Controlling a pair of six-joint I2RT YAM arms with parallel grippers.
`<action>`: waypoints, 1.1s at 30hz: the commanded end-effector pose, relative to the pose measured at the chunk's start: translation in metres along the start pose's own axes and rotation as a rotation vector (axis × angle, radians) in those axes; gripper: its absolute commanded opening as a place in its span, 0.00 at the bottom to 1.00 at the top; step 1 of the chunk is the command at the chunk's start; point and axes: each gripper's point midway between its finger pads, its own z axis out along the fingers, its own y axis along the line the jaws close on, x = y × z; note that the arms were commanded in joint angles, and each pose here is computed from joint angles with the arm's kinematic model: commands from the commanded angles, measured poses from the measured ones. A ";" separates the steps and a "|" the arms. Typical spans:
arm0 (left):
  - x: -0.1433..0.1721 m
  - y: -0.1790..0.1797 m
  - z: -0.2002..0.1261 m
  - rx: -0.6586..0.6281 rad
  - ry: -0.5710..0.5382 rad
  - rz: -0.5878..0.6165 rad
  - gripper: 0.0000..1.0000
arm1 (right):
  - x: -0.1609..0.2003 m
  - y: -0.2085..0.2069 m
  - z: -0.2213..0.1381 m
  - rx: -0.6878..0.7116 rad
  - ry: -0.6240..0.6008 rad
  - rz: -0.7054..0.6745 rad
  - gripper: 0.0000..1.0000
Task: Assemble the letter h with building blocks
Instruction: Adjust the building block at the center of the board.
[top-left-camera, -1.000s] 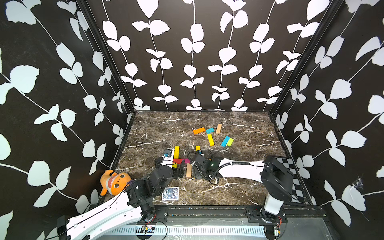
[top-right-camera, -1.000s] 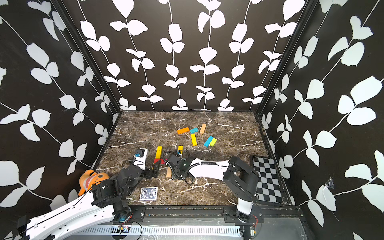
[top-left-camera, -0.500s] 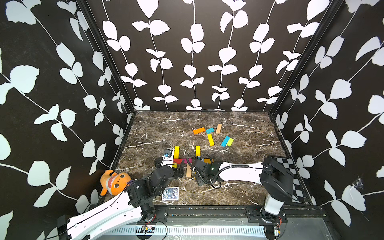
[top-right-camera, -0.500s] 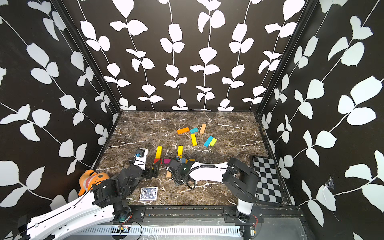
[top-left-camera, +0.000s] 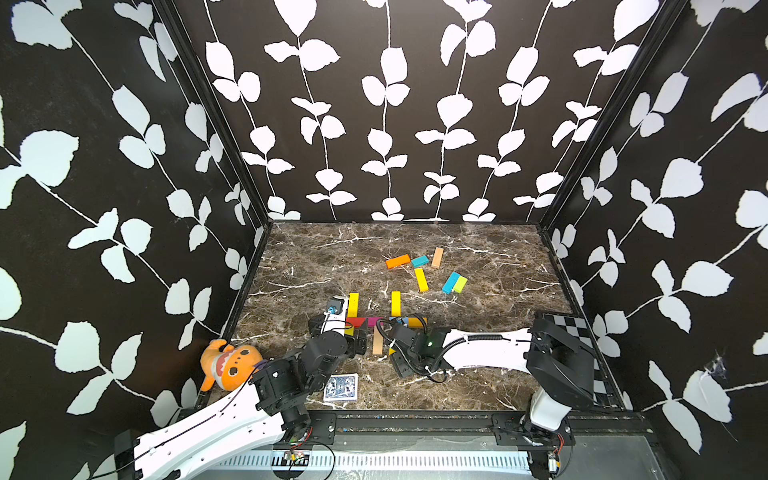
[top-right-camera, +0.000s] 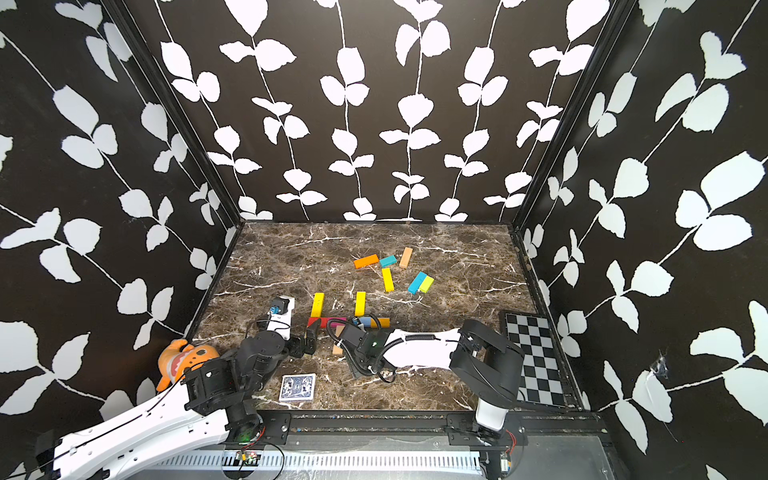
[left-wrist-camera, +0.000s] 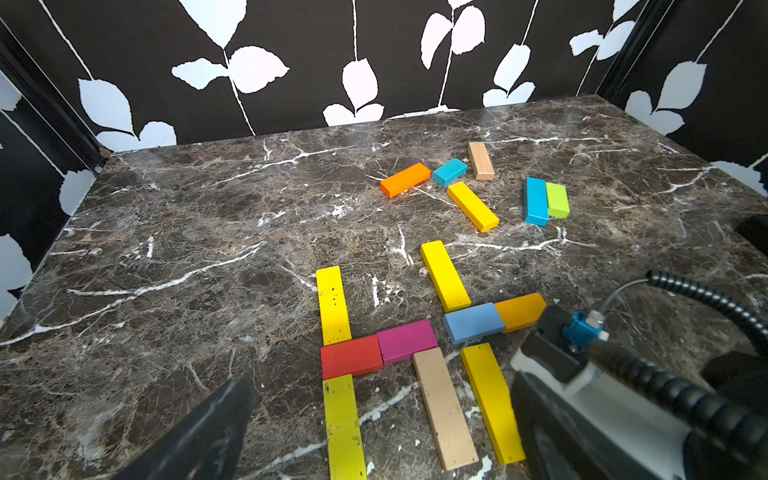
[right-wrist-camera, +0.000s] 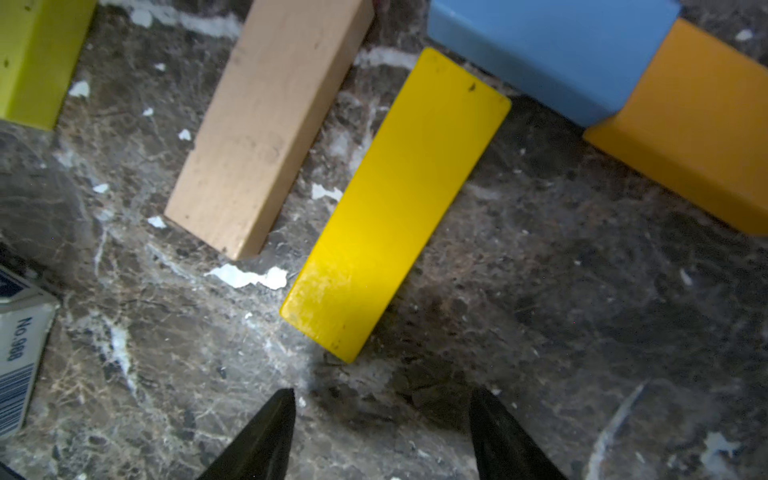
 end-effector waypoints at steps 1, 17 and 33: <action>0.003 0.006 -0.001 -0.025 -0.001 0.009 0.99 | -0.004 0.003 0.005 0.011 -0.021 -0.005 0.66; 0.004 0.006 0.000 -0.028 0.004 0.017 0.99 | -0.001 -0.015 0.011 0.072 -0.029 0.029 0.64; 0.005 0.006 0.000 -0.031 0.005 0.018 0.99 | -0.008 -0.018 0.012 0.077 -0.047 0.042 0.64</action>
